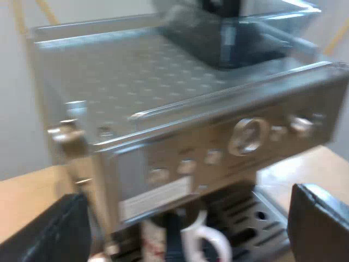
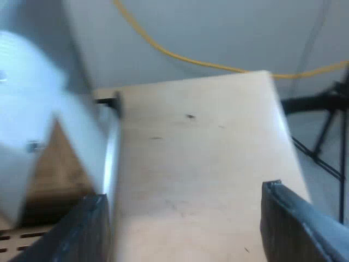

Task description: Place mug into machine

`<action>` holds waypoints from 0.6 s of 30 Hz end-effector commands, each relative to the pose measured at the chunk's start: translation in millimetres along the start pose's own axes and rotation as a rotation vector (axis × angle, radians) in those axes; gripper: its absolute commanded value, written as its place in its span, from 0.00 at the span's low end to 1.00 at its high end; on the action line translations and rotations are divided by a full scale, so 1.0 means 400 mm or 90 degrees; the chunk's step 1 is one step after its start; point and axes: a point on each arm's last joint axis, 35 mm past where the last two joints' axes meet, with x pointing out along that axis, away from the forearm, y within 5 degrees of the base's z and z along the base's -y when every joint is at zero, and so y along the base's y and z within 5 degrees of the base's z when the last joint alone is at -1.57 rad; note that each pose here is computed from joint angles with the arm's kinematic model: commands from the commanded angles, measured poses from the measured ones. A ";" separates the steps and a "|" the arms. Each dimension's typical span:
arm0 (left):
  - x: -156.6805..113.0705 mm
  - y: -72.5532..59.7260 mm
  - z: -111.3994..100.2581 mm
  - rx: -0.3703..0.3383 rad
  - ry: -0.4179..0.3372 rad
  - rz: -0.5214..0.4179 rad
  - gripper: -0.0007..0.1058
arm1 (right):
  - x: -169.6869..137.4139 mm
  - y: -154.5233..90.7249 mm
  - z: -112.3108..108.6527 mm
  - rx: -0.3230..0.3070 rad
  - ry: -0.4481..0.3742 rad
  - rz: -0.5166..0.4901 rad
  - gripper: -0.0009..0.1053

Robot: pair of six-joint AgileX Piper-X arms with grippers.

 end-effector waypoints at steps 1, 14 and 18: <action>-0.012 0.017 0.011 -0.010 -0.010 0.042 0.72 | -0.025 -0.033 -0.003 0.008 -0.010 -0.007 0.57; -0.074 0.023 -0.025 -0.020 0.018 0.102 0.58 | -0.124 -0.065 -0.097 -0.008 -0.015 -0.065 0.57; -0.110 0.009 -0.056 -0.006 0.003 0.098 0.62 | -0.175 -0.056 -0.159 -0.005 -0.031 -0.082 0.57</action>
